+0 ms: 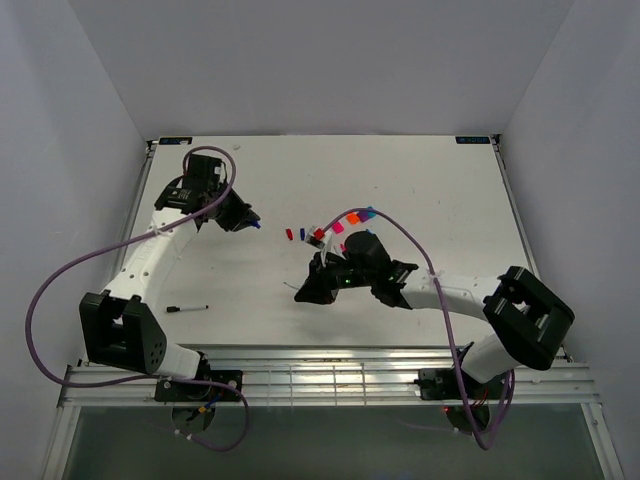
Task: Open the pen caps
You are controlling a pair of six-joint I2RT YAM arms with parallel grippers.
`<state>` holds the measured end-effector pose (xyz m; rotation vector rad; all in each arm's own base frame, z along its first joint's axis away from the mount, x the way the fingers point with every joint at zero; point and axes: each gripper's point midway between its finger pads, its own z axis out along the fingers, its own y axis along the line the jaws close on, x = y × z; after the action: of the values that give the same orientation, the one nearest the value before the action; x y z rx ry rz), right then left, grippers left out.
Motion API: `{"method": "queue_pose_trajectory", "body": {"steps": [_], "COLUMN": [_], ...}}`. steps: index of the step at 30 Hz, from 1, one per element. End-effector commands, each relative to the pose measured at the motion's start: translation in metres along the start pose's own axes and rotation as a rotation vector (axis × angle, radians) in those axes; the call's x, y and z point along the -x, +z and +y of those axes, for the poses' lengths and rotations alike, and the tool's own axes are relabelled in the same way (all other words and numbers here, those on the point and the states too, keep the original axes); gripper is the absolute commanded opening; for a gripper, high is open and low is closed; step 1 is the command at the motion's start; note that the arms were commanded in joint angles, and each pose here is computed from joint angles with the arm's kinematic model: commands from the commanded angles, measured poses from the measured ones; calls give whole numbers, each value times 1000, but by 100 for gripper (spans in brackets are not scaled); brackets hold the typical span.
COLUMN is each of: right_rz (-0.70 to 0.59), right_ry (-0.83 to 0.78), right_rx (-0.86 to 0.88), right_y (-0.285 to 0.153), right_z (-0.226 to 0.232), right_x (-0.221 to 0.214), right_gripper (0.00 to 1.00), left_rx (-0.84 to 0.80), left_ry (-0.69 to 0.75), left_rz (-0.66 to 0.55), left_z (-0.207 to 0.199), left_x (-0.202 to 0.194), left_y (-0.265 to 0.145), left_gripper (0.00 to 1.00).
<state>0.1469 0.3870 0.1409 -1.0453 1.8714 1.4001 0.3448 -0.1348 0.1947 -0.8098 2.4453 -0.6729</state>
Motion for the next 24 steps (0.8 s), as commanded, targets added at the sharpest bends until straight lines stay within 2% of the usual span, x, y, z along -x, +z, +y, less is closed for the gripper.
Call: {"method": "queue_pose_trajectory", "body": {"steps": [1,2,4,8,18,22,24], "right_rz": [25,32,65,55,83,109,114], "right_ry": [-38,-39,-35,-17,-65,-76,-81], "right_rx": [-359,-438,-520,-589,-705,-750,-773], "right_y": [-1,-3,0,11,24,23,20], "right_z": [-57,-70,-89,-107,-146,-156,-159], "right_x": [5,2,-9,-21,-35,-40,-41], "right_gripper": [8,8,8,8,8,13,17], "left_rx": [74,113,172,235,300,326,347], "left_ry": [78,94,123,172,219,227,226], "left_rz": [-20,19,22,92,172,187,211], "left_z": [24,36,46,51,49,48,49], "left_x": [-3,-14,-21,-39,-45,-43,-44], "left_y": [10,22,36,66,121,136,146], "left_gripper": [0,0,0,0,0,0,7]}}
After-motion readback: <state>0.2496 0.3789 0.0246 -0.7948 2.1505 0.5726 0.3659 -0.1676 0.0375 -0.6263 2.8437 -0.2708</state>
